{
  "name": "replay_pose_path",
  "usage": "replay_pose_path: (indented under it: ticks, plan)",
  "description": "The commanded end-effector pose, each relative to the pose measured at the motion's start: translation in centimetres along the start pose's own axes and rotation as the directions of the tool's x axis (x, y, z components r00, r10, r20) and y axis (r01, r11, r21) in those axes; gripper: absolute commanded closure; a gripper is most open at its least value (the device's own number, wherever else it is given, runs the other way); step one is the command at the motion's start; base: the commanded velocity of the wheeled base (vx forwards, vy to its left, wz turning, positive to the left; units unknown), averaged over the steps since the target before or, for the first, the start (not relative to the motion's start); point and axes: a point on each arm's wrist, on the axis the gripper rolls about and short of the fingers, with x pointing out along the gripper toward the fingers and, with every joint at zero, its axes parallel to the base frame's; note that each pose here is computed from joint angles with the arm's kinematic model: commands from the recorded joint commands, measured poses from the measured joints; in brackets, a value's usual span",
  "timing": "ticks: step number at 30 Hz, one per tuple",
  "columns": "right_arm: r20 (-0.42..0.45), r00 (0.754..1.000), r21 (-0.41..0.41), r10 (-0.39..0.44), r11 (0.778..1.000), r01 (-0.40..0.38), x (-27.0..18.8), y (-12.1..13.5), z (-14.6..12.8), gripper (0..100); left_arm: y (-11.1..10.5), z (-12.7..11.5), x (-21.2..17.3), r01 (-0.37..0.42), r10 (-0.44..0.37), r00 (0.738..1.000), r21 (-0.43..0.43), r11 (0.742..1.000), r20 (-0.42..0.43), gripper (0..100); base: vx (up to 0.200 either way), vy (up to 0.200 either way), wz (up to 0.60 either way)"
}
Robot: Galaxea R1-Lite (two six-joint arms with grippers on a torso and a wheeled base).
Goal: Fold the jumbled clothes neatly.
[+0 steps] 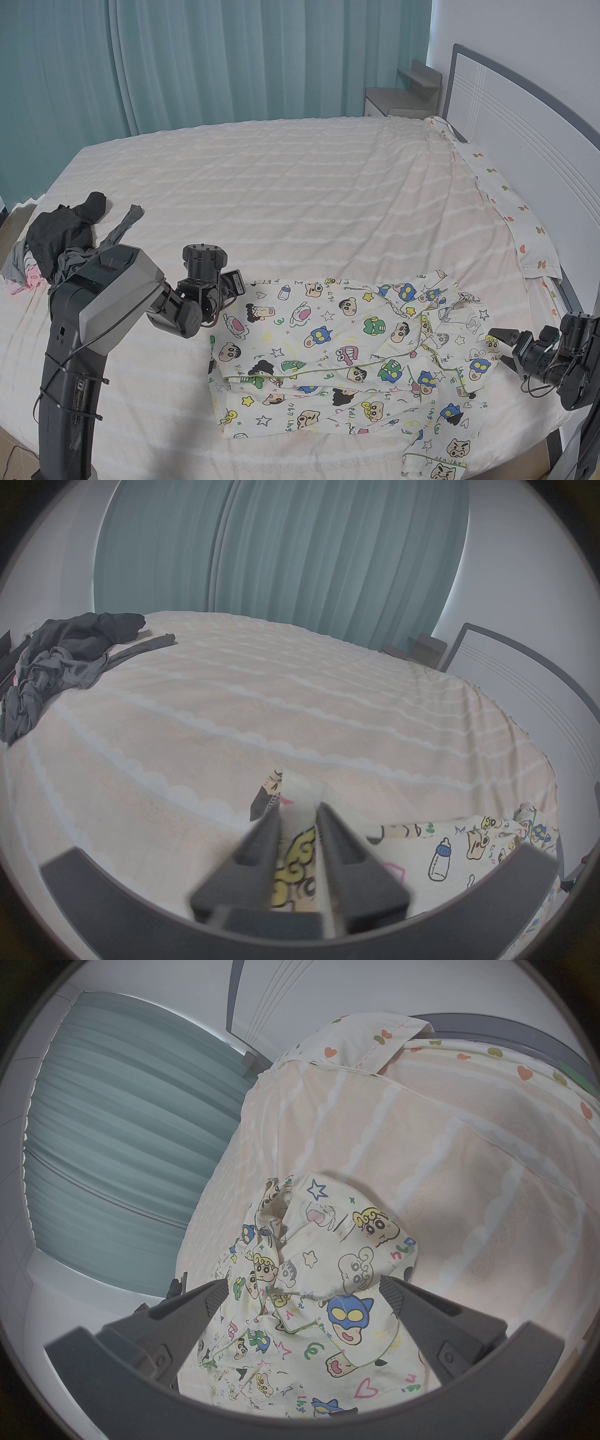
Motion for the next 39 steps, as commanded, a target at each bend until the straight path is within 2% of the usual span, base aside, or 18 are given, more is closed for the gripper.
replay_pose_path:
  ticks: [1, 4, 8, 11, 14, 16, 18, 19, 20, 21, 23, 25, 26, 28, 30, 38, 39]
  plan:
    - [0.008, 1.0, -0.005, 0.007, 1.0, -0.007, 0.0, 0.1, 0.1, 0, 0.1, -0.2, 0.2, -0.006, 0.006, 1.0, -0.002, 1.0, 0.007, 0, 0.0, 0.0, 0.0]
    - [0.007, 1.0, -0.005, 0.006, 1.0, -0.006, 0.0, 0.0, 0.1, 0, 0.6, 0.3, 0.0, -0.04, 0.04, 0.999, -0.008, 0.999, 0.027, 0, 0.0, 0.0, 0.0]
    - [0.003, 1.0, -0.002, 0.003, 1.0, -0.003, 0.1, -0.1, 0.0, 0, 1.7, 2.7, -1.2, -0.092, 0.094, 0.993, -0.029, 0.995, 0.066, 0, 0.0, 0.0, 0.0]
    - [0.002, 1.0, 0.0, 0.0, 1.0, 0.0, 0.2, -0.2, 0.0, 0, 2.1, 4.0, -4.3, -0.111, 0.113, 0.993, -0.042, 0.993, 0.046, 0, 0.0, 0.0, 0.0]
    - [0.001, 1.0, 0.001, -0.001, 1.0, 0.001, 0.2, -0.2, 0.0, 0, 1.2, 3.7, -9.4, -0.076, 0.075, 0.997, -0.11, 0.991, -0.013, 0, 0.0, 0.0, 0.0]
    - [0.002, 1.0, 0.0, 0.0, 1.0, 0.0, 0.2, -0.2, 0.0, 0, 0.4, 2.3, -12.9, -0.004, -0.006, 0.996, -0.102, 0.995, -0.092, 0, 0.0, 0.0, 0.0]
    - [0.001, 1.0, 0.0, 0.001, 1.0, -0.001, 0.2, -0.2, 0.0, 0, 0.4, 1.7, -14.0, 0.018, -0.03, 0.992, -0.094, 0.995, -0.123, 0, 0.0, 0.0, 0.0]
    - [0.001, 1.0, 0.0, 0.001, 1.0, -0.001, 0.1, -0.1, 0.0, 0, 0.1, -0.2, -18.2, 0.118, -0.132, 0.964, -0.075, 0.99, -0.23, 0, 0.0, 0.0, 0.0]
    - [0.002, 1.0, -0.001, 0.002, 1.0, -0.002, 0.1, -0.1, 0.0, 0, -0.1, -0.6, -19.1, 0.144, -0.158, 0.955, -0.074, 0.987, -0.251, 0, 0.0, 0.0, 0.0]
    - [0.001, 1.0, -0.002, 0.002, 1.0, -0.002, 0.1, -0.1, -0.1, 0, -0.3, -1.8, -21.1, 0.188, -0.198, 0.931, -0.061, 0.98, -0.306, 0, 0.0, 0.0, 0.0]
    - [-0.002, 1.0, -0.003, 0.004, 1.0, -0.004, 0.2, 0.0, -0.1, 0, -0.3, -3.7, -23.3, 0.223, -0.218, 0.901, -0.031, 0.974, -0.376, 0, 0.0, 0.0, 0.0]
    - [-0.002, 1.0, -0.004, 0.006, 1.0, -0.006, 0.2, 0.0, -0.1, 0, -0.3, -4.9, -24.3, 0.235, -0.215, 0.882, -0.005, 0.972, -0.418, 0, 0.0, 0.0, 0.0]
    - [-0.002, 1.0, -0.004, 0.004, 1.0, -0.004, 0.1, 0.0, -0.1, 0, -0.2, -6.1, -25.1, 0.244, -0.209, 0.864, 0.018, 0.97, -0.458, 0, 0.0, 0.0, 0.0]
    - [-0.002, 1.0, -0.004, 0.004, 1.0, -0.004, 0.1, 0.0, -0.1, 0, -0.1, -6.7, -25.7, 0.247, -0.205, 0.852, 0.025, 0.969, -0.482, 0, 0.0, 0.0, 0.0]
    - [-0.001, 1.0, -0.004, 0.004, 1.0, -0.004, 0.1, 0.0, -0.1, 0, 0.5, -7.8, -26.4, 0.245, -0.188, 0.829, 0.04, 0.969, -0.527, 0, 0.0, 0.0, 0.0]
    - [-0.001, 1.0, -0.004, 0.004, 1.0, -0.004, 0.1, 0.0, -0.1, 0, 1.3, -9.2, -27.0, 0.241, -0.165, 0.794, 0.055, 0.969, -0.586, 0, 0.0, 0.0, 0.0]
    - [-0.001, 1.0, -0.004, 0.004, 1.0, -0.004, 0.1, 0.0, -0.1, 0, 1.3, -9.5, -26.9, 0.264, -0.185, 0.774, 0.043, 0.964, -0.606, 0, 0.0, 0.0, 0.0]
